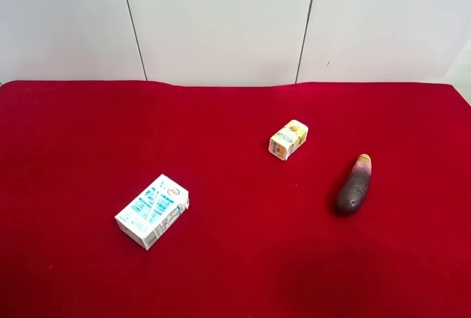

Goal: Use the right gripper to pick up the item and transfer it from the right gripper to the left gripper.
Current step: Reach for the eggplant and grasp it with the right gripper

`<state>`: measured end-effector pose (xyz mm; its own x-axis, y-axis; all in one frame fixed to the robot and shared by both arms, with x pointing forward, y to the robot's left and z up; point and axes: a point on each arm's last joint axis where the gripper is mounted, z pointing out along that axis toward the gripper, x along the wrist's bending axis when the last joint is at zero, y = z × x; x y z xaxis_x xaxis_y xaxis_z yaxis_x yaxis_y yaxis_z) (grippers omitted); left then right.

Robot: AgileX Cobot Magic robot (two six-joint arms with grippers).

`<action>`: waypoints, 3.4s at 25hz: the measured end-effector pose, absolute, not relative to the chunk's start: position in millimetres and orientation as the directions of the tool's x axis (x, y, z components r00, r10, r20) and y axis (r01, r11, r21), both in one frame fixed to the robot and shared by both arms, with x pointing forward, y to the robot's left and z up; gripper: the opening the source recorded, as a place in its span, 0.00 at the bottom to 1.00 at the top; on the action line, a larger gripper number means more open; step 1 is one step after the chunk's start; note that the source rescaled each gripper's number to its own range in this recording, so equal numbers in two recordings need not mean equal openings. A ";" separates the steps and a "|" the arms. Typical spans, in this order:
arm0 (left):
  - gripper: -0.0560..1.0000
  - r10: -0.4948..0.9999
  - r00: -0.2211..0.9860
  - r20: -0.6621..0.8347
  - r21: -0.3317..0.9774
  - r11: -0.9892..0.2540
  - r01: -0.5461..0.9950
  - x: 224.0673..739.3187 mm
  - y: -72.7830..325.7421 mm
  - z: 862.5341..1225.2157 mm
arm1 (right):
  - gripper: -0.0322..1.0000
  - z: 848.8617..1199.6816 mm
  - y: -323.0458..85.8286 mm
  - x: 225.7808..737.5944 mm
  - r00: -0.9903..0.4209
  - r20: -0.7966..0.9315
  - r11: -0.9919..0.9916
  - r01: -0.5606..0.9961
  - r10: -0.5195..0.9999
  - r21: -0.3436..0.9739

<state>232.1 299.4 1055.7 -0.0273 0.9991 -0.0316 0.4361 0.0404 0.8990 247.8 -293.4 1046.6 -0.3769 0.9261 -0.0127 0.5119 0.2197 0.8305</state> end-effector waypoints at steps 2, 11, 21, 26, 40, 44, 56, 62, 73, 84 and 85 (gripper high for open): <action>1.00 0.999 -0.027 -0.032 0.899 0.040 0.436 232.1 299.4 1055.7 | 1.00 1046.5 -294.9 248.4 -0.350 0.000 0.195 0.522 0.937 0.831; 1.00 0.999 -0.027 -0.032 0.899 0.040 0.436 232.1 299.4 1055.7 | 1.00 1050.3 -294.9 253.1 -0.261 0.098 0.075 0.578 0.960 0.813; 1.00 0.999 -0.027 -0.032 0.899 0.040 0.436 232.1 299.4 1055.7 | 0.90 1067.6 -280.2 292.3 -0.233 0.102 0.090 0.687 0.967 0.721; 1.00 0.999 -0.027 -0.032 0.899 0.040 0.436 232.1 299.4 1055.7 | 0.90 1057.9 -265.1 332.5 -0.225 0.087 0.118 0.759 0.970 0.641; 1.00 0.999 -0.027 -0.032 0.899 0.040 0.436 232.1 299.4 1055.7 | 1.00 1004.7 -241.1 396.4 -0.207 0.043 0.178 0.912 0.977 0.369; 1.00 0.999 -0.027 -0.032 0.899 0.040 0.436 232.1 299.4 1055.7 | 1.00 989.7 -237.6 405.0 -0.203 0.034 0.185 0.938 0.979 0.292; 1.00 0.999 -0.027 -0.031 0.899 0.040 0.436 232.1 299.4 1055.7 | 1.00 989.8 -241.6 415.0 0.167 0.105 -0.193 0.916 0.980 0.351; 1.00 0.999 -0.027 -0.031 0.899 0.040 0.436 232.1 299.4 1055.7 | 1.00 990.0 -244.7 416.4 0.225 0.096 -0.244 0.898 0.970 0.367; 1.00 0.999 -0.027 -0.032 0.899 0.041 0.436 232.1 299.4 1055.7 | 1.00 943.2 -235.8 444.1 0.251 0.025 -0.248 0.926 0.968 0.285; 1.00 0.999 -0.027 -0.032 0.899 0.041 0.436 232.1 299.4 1055.7 | 1.00 915.8 -227.6 461.5 0.250 0.057 -0.256 0.920 0.966 0.298; 1.00 0.999 -0.027 -0.032 0.899 0.041 0.436 232.1 299.4 1055.7 | 1.00 914.1 -227.4 462.4 0.253 0.057 -0.258 0.919 0.966 0.299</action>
